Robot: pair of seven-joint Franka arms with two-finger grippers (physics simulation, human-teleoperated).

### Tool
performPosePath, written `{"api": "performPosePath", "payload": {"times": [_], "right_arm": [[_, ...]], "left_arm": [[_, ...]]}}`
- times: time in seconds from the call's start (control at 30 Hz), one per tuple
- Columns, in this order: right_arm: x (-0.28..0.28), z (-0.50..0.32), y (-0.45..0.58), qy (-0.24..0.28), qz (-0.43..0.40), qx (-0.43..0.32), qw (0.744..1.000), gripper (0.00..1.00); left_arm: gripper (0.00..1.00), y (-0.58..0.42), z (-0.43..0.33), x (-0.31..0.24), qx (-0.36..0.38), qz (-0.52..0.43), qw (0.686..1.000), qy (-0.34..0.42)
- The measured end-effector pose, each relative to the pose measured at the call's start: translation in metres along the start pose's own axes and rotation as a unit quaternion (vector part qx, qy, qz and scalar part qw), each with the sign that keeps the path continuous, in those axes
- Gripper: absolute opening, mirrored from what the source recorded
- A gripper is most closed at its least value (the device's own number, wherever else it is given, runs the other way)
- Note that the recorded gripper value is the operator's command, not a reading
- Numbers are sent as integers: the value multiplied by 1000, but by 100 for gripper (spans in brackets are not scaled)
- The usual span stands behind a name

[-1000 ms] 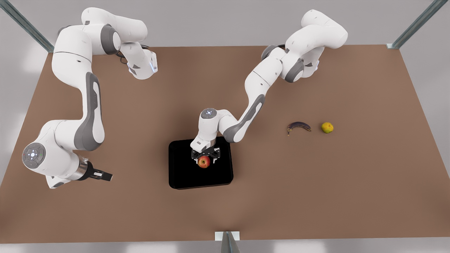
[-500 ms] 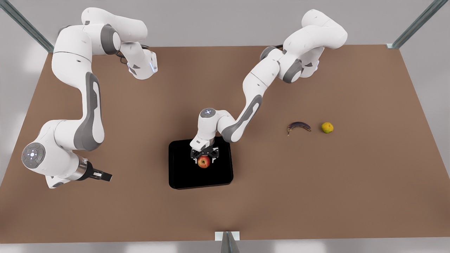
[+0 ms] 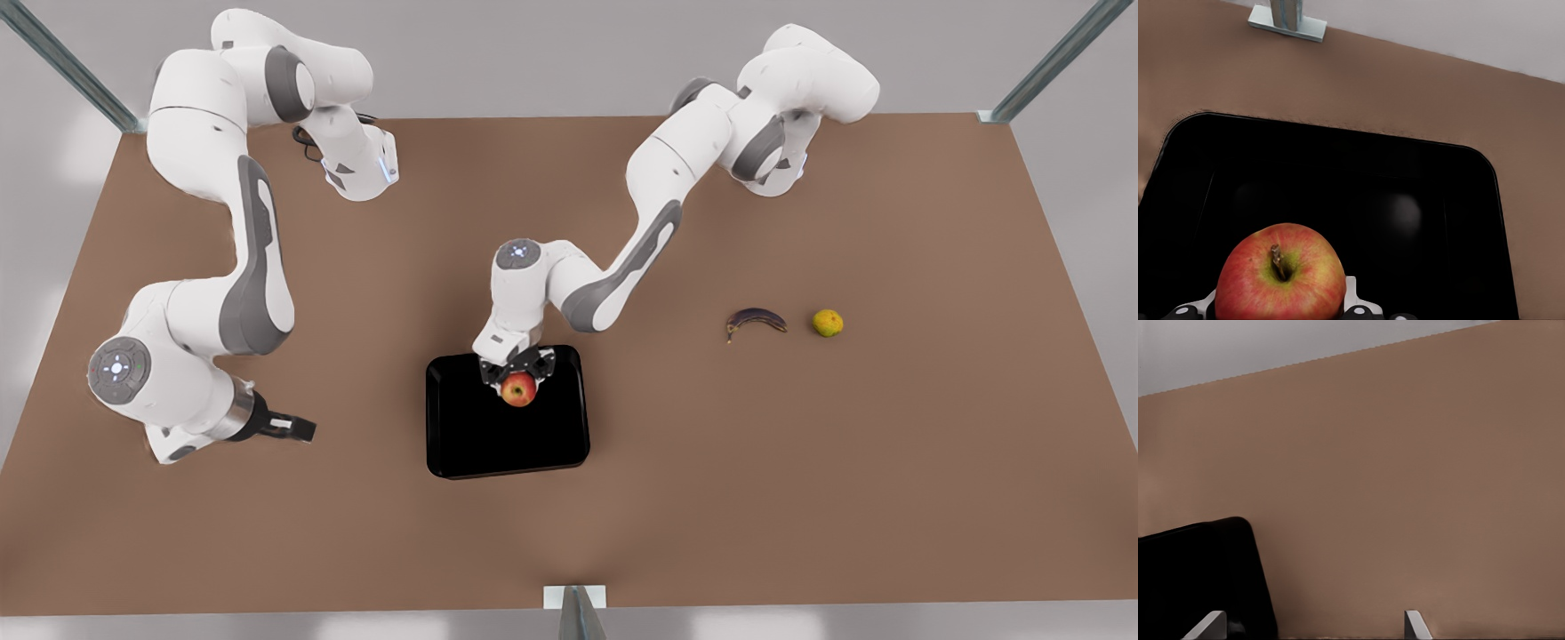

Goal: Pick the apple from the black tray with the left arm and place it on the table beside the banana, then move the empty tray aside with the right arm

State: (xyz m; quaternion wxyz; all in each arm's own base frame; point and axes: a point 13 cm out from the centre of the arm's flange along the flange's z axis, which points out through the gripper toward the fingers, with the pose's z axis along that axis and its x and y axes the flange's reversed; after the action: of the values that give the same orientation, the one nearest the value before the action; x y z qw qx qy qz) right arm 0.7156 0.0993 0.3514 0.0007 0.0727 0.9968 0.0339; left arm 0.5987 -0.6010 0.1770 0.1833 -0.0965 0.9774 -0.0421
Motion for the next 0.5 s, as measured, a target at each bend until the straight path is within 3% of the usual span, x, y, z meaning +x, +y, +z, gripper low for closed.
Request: {"api": "performPosePath", "payload": {"times": [0.13,0.3,0.4,0.5], "right_arm": [[68,-26,112,23,-74,1,997,100],[130,-23,175,63,-119,0,991,96],[181,30,153,104,-107,20,989,100],[194,94,135,114,-88,27,989,100]], "left_arm": [[74,175,-58,-10,-69,-26,995,66],[74,393,-53,-29,-95,-89,985,114],[74,492,-38,-48,-97,-112,980,133],[74,572,-16,-50,-100,-105,977,155]]}}
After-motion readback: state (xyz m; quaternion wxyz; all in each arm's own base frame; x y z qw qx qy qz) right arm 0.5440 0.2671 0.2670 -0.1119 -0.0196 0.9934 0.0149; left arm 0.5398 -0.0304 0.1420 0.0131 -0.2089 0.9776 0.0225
